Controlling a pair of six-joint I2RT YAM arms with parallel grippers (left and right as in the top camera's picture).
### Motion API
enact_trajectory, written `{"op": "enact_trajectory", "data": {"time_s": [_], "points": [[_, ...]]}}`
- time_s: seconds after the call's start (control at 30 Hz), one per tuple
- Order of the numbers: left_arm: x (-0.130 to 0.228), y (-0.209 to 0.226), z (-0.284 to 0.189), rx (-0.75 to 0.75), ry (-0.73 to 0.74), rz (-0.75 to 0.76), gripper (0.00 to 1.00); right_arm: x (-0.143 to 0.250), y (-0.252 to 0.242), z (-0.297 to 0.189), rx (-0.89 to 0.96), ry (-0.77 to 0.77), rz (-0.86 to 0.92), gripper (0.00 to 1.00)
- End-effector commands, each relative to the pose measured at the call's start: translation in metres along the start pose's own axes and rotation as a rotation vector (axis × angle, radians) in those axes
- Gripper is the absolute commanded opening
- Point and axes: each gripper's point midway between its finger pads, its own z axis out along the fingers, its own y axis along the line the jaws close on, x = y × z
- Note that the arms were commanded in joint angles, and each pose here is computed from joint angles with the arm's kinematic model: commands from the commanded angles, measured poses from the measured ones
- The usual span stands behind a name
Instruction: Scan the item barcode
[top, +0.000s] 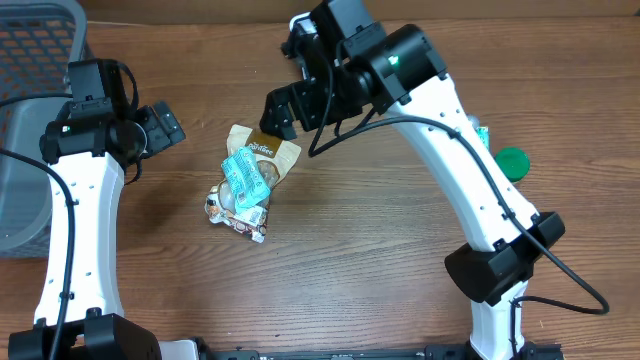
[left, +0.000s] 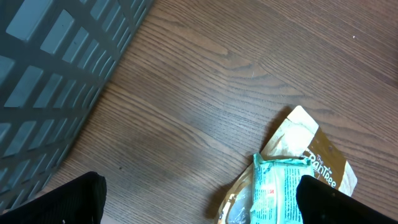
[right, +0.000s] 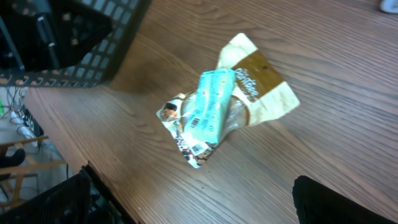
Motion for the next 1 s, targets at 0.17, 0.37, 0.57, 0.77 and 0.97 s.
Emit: {"op": "enact_trajectory", "data": {"time_s": [0.17,0.37,0.57,0.77,0.97], "points": [[-0.004,0.000,-0.004,0.002,-0.016,0.010,0.99,0.004,0.027,0.017,-0.038,0.014,-0.057,1.00],[-0.004,0.000,-0.004,0.002,-0.016,0.010,1.00,0.007,0.036,0.020,-0.048,0.021,-0.072,1.00],[-0.004,0.000,-0.004,0.002,-0.016,0.010,1.00,0.007,0.036,0.020,-0.048,0.020,-0.074,1.00],[-0.004,0.000,-0.004,0.002,-0.016,0.010,0.99,0.007,0.036,0.020,-0.047,0.020,-0.074,0.98],[-0.004,0.000,-0.004,0.002,-0.016,0.010,1.00,0.007,0.032,0.024,-0.034,0.026,-0.071,0.91]]}}
